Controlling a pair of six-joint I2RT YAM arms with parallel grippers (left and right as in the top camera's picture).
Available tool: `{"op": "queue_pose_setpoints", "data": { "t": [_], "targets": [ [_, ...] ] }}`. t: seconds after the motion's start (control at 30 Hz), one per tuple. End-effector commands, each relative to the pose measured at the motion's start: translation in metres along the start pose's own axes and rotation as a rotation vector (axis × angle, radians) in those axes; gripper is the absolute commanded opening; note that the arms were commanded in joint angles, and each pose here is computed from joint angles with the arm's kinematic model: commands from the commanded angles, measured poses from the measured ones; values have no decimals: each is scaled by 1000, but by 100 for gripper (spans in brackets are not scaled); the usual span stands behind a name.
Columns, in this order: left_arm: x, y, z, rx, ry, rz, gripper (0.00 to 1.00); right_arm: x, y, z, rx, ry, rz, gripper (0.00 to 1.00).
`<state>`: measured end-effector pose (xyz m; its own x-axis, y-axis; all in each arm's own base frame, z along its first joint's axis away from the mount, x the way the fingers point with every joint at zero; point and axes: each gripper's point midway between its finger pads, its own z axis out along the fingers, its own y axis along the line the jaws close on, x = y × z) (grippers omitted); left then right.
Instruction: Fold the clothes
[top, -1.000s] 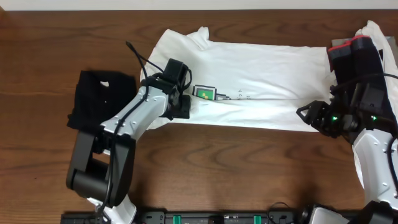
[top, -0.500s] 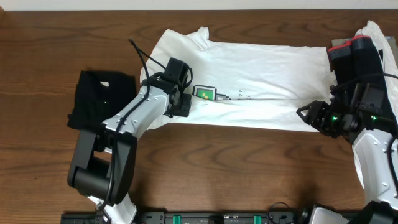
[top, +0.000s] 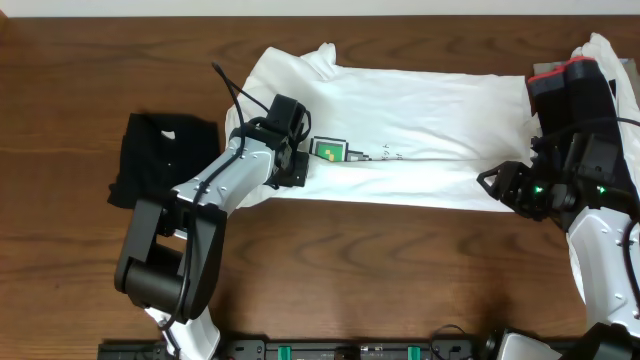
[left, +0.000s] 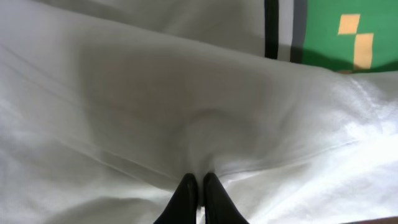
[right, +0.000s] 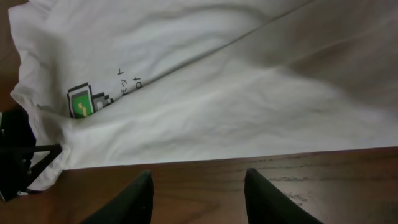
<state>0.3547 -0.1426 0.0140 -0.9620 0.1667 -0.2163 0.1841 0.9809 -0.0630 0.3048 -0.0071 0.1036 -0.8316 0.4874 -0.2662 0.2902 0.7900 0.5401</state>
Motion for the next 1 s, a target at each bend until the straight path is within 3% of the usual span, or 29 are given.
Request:
{"op": "queue_pose_setpoints", "data": {
  "t": [0.0,0.3,0.97],
  "targets": [
    [-23,-3,-20,3,-63,6,6,-6,5,-3,-6,-20,-36,46],
    [-52,-9,-42,21,-153,7,7,-6,6,-3,-6,-23,-38,47],
    [-37,-6,-40,7,-92,29,16,-8,6,-3,-9,-31,-42,47]
  ]
}}
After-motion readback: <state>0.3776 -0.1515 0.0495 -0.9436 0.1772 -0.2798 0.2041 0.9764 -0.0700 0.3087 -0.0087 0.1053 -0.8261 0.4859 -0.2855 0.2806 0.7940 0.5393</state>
